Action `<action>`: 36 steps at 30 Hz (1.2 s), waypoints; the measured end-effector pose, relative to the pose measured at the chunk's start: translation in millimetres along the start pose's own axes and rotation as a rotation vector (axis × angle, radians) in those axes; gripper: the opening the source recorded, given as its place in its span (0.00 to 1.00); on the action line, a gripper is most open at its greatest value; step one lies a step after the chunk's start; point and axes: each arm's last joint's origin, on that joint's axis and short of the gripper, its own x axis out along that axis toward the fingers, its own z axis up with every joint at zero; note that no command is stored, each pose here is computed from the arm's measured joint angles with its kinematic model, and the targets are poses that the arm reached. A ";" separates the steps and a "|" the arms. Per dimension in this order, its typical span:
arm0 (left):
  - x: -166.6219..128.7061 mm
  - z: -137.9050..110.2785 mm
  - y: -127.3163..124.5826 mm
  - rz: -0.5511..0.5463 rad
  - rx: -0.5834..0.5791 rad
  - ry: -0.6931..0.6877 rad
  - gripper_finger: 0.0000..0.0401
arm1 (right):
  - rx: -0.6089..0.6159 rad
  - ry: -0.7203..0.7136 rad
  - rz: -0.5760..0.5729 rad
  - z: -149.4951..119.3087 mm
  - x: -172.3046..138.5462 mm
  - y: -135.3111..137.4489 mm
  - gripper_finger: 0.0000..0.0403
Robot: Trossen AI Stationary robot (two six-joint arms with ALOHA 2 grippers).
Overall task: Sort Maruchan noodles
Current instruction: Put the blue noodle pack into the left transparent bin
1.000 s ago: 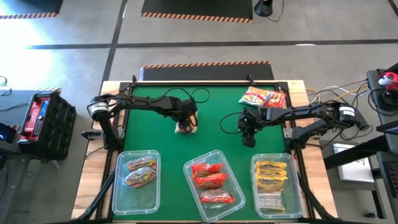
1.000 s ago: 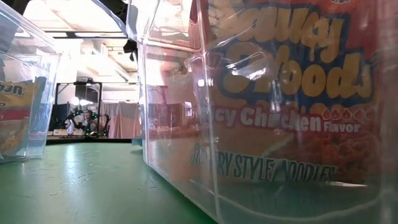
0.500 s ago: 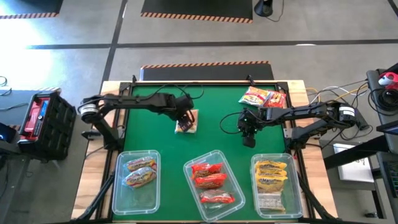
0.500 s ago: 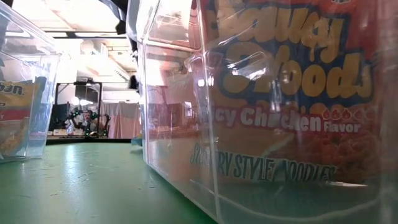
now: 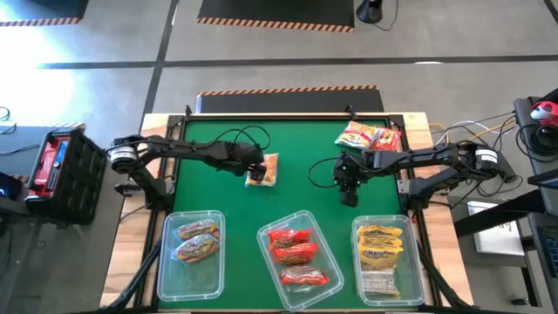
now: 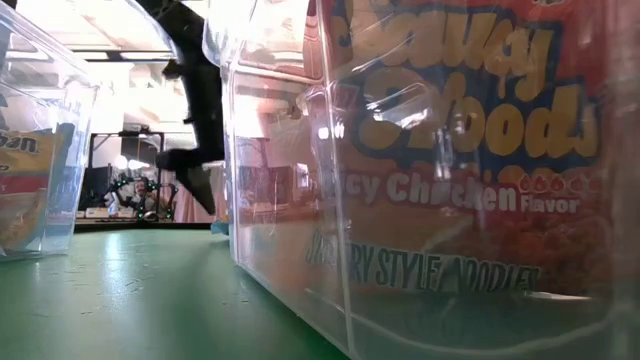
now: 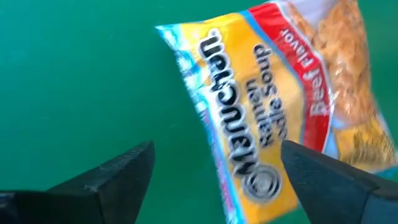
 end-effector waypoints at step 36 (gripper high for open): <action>59.4 -41.6 27.4 -0.491 -0.240 -0.231 0.79 | 0.000 0.000 0.000 0.0 0.0 0.0 0.27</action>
